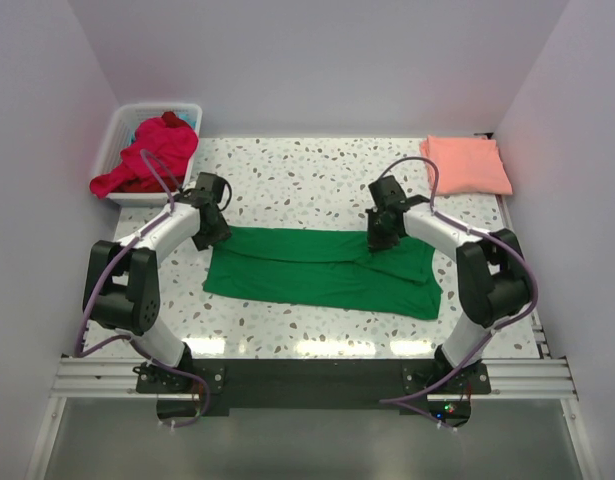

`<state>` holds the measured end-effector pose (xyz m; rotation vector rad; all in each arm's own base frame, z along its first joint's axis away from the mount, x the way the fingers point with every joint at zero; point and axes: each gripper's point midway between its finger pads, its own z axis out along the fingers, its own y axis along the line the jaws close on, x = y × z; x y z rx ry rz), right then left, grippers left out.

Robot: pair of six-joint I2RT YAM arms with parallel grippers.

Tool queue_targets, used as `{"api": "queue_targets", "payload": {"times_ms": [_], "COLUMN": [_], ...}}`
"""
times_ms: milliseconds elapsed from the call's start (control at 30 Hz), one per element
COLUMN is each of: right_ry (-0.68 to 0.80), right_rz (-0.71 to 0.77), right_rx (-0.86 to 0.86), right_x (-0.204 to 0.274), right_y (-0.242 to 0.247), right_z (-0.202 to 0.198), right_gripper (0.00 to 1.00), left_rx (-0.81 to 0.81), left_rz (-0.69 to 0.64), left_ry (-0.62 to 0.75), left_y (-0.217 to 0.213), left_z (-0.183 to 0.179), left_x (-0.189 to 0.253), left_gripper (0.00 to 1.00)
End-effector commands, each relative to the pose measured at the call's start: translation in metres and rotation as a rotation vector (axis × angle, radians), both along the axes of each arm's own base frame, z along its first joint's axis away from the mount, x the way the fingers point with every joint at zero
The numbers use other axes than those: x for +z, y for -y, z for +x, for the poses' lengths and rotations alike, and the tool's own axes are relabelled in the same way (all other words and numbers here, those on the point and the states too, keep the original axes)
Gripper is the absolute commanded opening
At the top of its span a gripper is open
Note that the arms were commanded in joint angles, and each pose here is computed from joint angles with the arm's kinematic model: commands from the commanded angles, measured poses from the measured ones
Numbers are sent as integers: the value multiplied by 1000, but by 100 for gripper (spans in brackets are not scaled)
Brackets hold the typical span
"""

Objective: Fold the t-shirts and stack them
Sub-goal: Fold the tshirt

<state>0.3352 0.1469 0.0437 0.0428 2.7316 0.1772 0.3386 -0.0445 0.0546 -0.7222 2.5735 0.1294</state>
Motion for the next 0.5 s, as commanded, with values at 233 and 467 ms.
{"api": "queue_targets", "payload": {"times_ms": [233,467], "right_ry": [-44,-96], "right_rz": [-36,-19], "right_rx": [20,49], "right_x": [19,16], "right_y": [0,-3], "right_z": [-72,-108], "right_gripper": [0,0], "left_rx": [-12,-25], "left_rz": [-2,2], "left_ry": [44,32], "left_y": [2,4], "left_z": [8,6], "left_x": [5,-1], "left_gripper": [50,50]}}
